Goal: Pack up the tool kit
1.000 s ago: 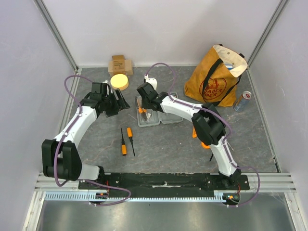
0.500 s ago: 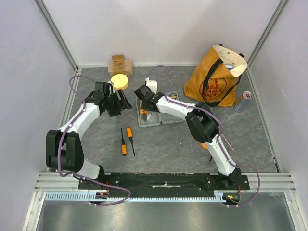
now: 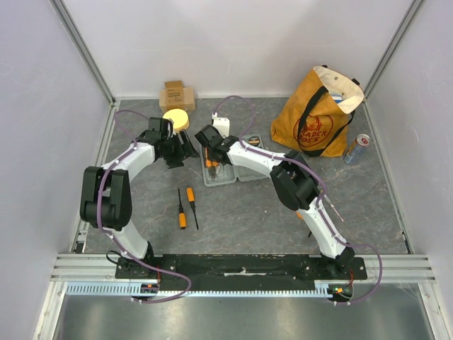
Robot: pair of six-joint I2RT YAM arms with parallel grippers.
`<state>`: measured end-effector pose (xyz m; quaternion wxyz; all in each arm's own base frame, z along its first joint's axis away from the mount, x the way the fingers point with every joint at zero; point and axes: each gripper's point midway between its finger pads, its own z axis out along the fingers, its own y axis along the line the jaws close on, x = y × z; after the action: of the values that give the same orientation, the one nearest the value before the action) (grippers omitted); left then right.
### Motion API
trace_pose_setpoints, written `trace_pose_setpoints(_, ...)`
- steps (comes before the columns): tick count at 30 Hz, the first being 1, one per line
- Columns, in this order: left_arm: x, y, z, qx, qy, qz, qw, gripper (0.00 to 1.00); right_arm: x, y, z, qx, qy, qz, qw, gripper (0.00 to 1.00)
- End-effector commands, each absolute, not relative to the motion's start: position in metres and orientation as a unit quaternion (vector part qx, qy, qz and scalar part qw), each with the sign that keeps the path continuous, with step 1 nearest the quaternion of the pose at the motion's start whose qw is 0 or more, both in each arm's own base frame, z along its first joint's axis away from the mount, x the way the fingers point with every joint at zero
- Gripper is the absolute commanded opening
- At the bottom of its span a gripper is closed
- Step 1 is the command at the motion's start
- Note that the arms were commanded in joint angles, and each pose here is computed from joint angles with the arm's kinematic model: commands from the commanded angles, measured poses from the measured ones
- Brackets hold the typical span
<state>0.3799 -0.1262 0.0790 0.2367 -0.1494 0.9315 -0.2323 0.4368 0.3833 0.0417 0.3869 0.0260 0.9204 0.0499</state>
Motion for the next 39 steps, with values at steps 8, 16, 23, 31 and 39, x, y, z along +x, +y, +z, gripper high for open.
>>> trace_pose_setpoints(8,0.427,-0.155,0.082,-0.137,0.913,-0.281,0.264,0.77,0.443,0.396,0.089,0.026,0.900,0.095,0.424,0.29)
trace_pose_setpoints(16,0.443,-0.162,0.066,-0.148,0.918,-0.272,0.247,0.70,0.441,0.388,0.101,-0.002,0.896,0.095,0.433,0.46)
trace_pose_setpoints(23,0.443,-0.167,0.046,-0.142,0.933,-0.248,0.220,0.58,0.445,0.382,0.109,-0.003,0.893,0.117,0.435,0.46)
trace_pose_setpoints(31,0.440,-0.167,0.030,-0.118,0.951,-0.207,0.197,0.44,0.451,0.395,0.086,-0.047,0.904,0.175,0.388,0.33)
trace_pose_setpoints(39,0.433,-0.161,0.024,-0.113,0.957,-0.191,0.185,0.34,0.445,0.398,0.051,-0.067,0.921,0.179,0.338,0.28)
